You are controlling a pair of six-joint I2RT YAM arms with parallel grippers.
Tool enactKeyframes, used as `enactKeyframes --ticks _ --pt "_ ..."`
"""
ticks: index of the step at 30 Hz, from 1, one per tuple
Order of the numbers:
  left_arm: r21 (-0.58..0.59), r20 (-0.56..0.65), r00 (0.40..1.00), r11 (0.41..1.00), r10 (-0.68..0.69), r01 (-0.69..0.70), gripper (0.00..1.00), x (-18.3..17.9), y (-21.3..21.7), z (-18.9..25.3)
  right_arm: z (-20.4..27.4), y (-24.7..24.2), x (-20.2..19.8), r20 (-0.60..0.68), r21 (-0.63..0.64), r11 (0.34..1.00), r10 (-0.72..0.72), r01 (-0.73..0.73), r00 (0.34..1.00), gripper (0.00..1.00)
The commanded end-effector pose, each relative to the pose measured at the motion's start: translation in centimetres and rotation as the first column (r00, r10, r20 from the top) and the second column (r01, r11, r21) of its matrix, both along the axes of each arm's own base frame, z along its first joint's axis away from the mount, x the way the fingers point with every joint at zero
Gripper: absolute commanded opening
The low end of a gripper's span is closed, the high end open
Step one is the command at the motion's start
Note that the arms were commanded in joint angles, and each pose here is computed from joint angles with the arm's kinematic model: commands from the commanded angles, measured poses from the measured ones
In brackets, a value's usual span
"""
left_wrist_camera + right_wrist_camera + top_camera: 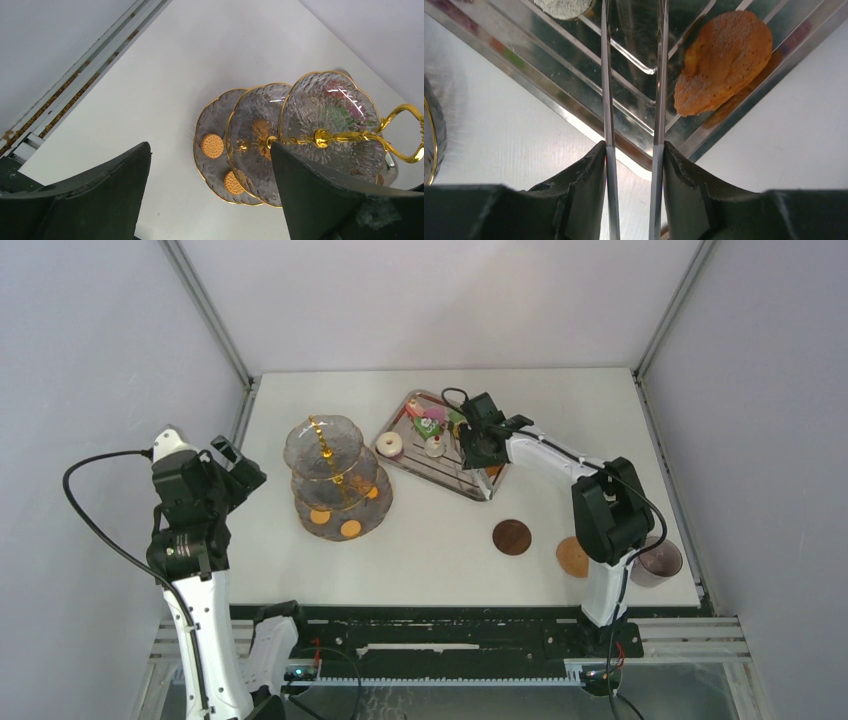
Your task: Serve the afternoon tea
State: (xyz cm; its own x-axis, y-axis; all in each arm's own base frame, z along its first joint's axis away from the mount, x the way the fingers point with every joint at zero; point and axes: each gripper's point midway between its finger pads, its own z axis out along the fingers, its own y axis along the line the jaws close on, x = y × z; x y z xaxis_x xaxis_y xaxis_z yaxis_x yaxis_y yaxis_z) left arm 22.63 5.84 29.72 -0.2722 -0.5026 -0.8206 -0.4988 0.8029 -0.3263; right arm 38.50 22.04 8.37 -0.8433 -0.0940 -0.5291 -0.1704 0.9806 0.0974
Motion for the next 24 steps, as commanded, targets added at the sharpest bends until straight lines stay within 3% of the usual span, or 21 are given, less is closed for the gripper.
enactKeyframes --ticks 1,13,24 --pt "0.046 0.030 1.000 0.999 0.005 -0.006 0.93 0.4 0.6 1.0 2.0 0.9 2.8 0.068 0.037 0.999 -0.022 0.019 0.997 0.49" --pt "0.052 0.020 1.000 0.999 0.014 -0.015 0.94 0.4 0.8 0.8 1.7 -0.5 2.0 0.075 -0.051 0.996 -0.064 0.068 0.995 0.54" --pt "0.055 0.020 1.000 0.998 0.022 -0.023 0.95 0.2 0.9 1.1 1.1 0.6 4.5 0.082 -0.050 0.998 -0.040 0.044 0.996 0.59"
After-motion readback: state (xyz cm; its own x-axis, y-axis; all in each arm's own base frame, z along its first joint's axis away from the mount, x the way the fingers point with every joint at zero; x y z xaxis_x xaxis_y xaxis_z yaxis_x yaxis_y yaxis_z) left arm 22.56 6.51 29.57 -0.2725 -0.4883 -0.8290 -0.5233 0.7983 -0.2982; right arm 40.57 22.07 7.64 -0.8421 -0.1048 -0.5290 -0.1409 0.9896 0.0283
